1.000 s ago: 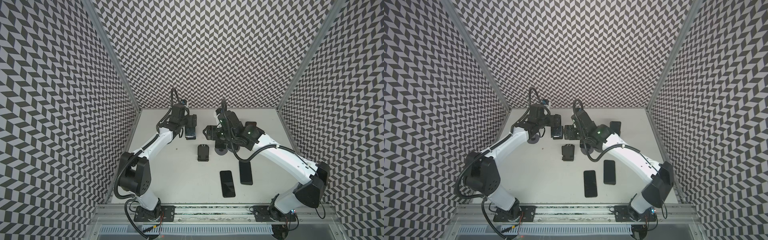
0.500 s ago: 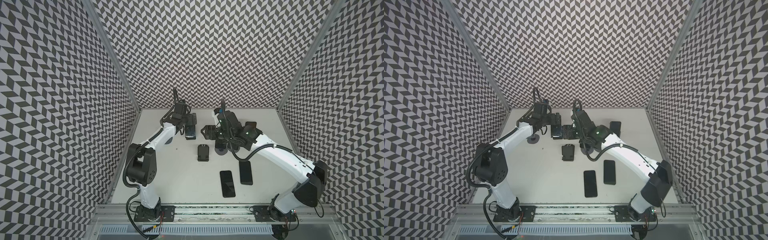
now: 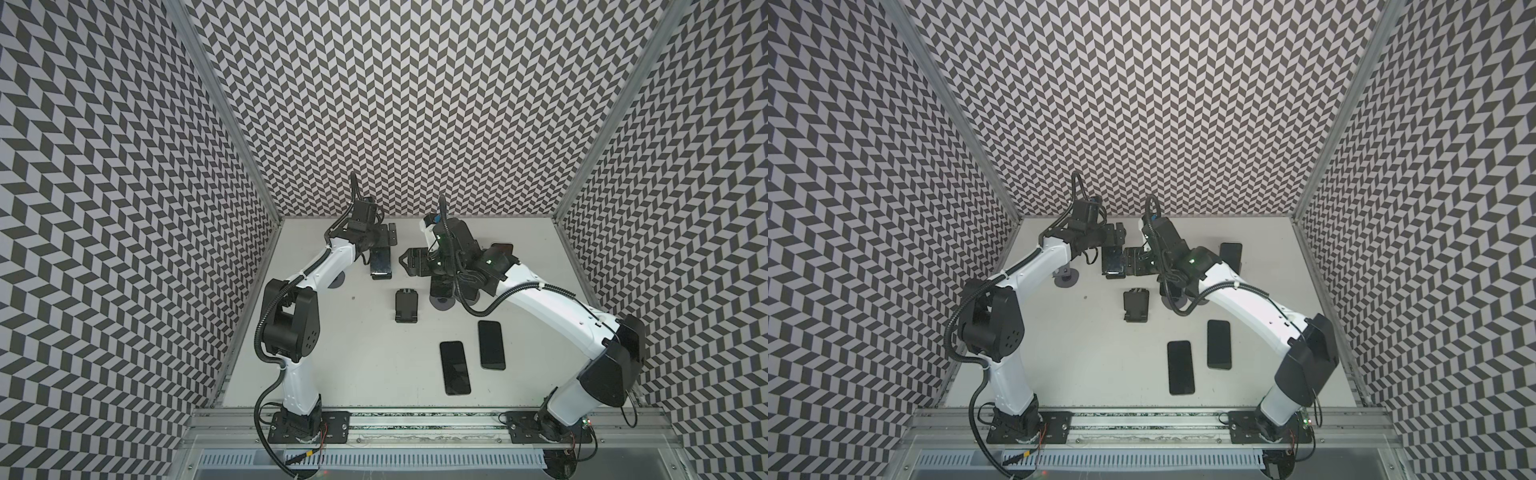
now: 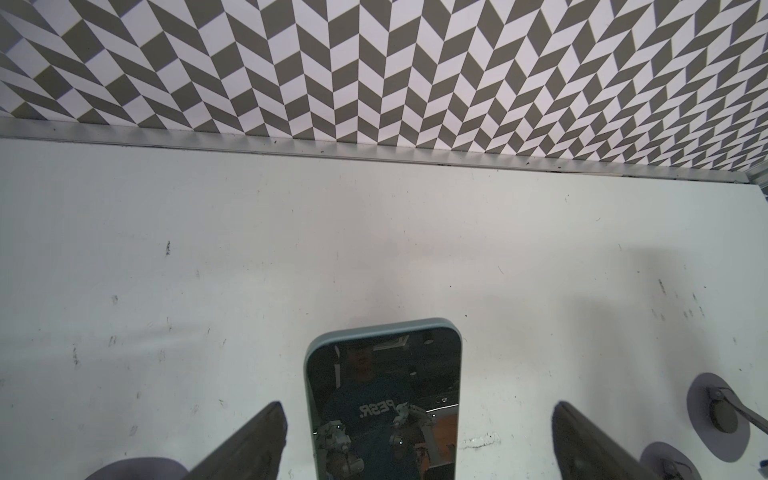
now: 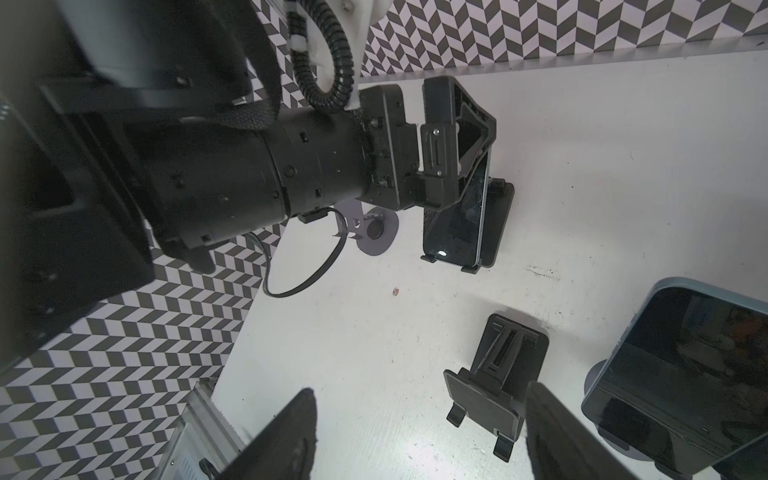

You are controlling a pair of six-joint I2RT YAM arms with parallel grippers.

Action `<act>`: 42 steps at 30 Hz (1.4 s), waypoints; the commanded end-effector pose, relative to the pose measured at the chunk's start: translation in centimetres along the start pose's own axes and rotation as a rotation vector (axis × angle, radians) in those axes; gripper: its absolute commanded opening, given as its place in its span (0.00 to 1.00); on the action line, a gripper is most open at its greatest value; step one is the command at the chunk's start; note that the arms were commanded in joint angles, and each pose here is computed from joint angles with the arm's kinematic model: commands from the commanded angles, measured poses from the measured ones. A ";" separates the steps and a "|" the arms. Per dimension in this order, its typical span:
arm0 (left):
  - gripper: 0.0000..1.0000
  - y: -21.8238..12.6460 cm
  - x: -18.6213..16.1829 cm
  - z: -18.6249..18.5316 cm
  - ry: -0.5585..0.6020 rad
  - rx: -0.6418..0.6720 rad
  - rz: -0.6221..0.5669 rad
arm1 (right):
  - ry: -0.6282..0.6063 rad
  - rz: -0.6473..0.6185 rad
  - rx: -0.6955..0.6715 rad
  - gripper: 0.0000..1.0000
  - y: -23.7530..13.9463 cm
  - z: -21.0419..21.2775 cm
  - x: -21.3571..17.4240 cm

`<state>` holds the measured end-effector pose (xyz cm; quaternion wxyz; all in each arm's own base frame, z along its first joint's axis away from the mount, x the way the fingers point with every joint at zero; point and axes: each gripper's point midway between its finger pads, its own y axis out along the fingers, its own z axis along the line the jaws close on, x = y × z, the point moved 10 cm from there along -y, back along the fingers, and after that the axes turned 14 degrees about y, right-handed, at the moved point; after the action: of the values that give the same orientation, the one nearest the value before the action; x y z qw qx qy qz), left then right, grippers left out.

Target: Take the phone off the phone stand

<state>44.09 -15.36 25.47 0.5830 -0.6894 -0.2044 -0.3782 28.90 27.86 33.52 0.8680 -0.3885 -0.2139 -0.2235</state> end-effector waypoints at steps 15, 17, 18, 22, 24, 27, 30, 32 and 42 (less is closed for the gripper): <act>1.00 1.2 0.7 -0.3 0.063 0.043 0.056 | 0.039 0.006 0.084 1.00 0.2 -1.8 3.5; 1.00 1.4 0.5 -0.4 0.065 0.041 0.067 | 0.038 0.007 0.083 0.99 0.2 -1.8 3.6; 1.00 1.5 0.4 -0.4 0.066 0.041 0.072 | 0.039 0.007 0.081 0.99 0.2 -1.8 3.5; 0.98 1.9 -0.1 -0.6 0.072 0.041 0.087 | 0.036 0.009 0.079 0.99 -0.1 -1.9 3.4; 0.97 2.1 -0.3 -0.7 0.072 0.044 0.094 | 0.034 0.006 0.077 0.99 -0.3 -1.9 3.3; 0.96 2.2 -0.5 -1.0 0.085 0.059 0.099 | 0.033 0.005 0.081 1.00 -0.5 -2.1 3.1; 0.95 2.3 -0.6 -1.3 0.088 0.061 0.103 | 0.034 0.010 0.082 1.00 -0.6 -2.3 2.8; 0.93 2.4 -0.7 -1.6 0.089 0.057 0.104 | 0.036 0.009 0.082 1.00 -0.7 -2.4 2.7; 0.92 2.9 -1.0 -1.5 0.104 0.091 0.125 | 0.049 -0.009 0.086 0.99 -1.4 -2.7 2.3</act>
<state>45.08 -16.97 23.06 0.6378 -0.6585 -0.1574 -0.3672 31.03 24.71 32.33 0.8852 -0.3731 -0.1815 -0.2105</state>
